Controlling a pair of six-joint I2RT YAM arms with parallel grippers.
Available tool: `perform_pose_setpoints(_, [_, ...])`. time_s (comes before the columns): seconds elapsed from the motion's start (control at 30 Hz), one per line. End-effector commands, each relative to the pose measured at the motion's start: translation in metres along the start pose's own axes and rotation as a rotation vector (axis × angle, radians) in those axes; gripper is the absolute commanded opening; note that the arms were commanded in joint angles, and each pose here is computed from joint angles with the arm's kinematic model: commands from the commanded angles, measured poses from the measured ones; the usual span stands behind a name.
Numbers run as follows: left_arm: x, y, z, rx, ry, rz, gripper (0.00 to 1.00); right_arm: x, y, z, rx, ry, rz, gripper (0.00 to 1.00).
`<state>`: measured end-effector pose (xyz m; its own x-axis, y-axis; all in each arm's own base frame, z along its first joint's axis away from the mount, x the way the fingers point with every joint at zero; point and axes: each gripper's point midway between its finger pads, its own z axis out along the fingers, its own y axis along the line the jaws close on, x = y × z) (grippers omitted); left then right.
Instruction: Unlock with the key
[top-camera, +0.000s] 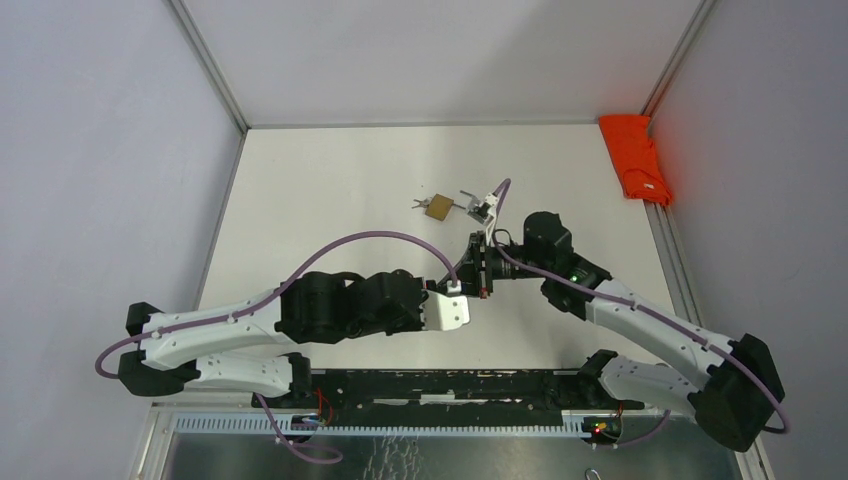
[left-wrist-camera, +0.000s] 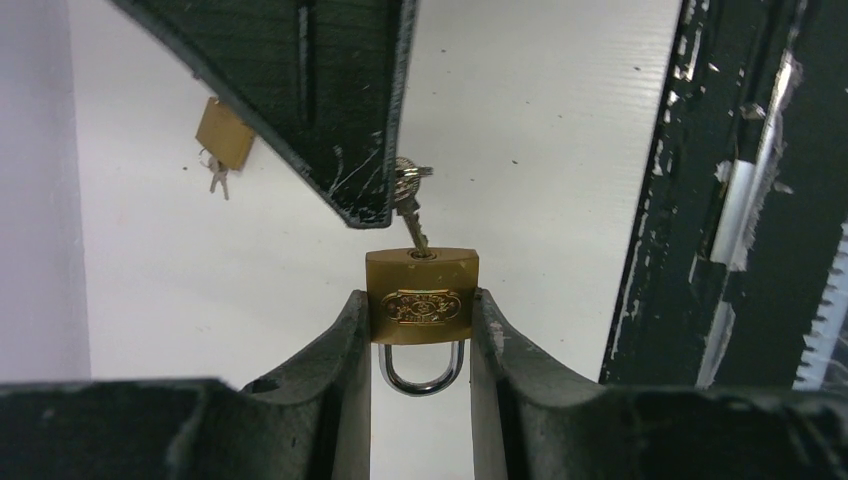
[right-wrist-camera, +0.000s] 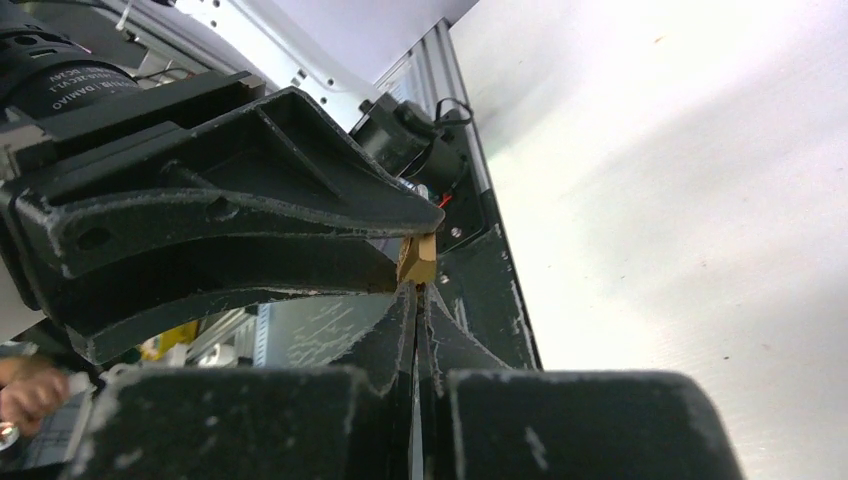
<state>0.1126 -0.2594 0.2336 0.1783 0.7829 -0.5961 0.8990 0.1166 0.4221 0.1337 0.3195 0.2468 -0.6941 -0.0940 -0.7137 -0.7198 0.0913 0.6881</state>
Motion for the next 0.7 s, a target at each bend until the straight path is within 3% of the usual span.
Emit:
perform_pose_setpoints(0.0, [-0.031, 0.033, -0.015, -0.171, -0.126, -0.145, 0.02, -0.012, -0.002, -0.010, 0.091, -0.073, -0.078, 0.00])
perform_pose_setpoints(0.27, [-0.030, 0.035, -0.019, -0.219, -0.241, -0.275, 0.02, -0.035, -0.001, -0.034, 0.187, -0.279, -0.172, 0.00])
perform_pose_setpoints(0.67, [-0.031, 0.020, -0.029, -0.129, -0.340, -0.201, 0.02, -0.049, 0.024, -0.026, 0.062, -0.302, -0.183, 0.00])
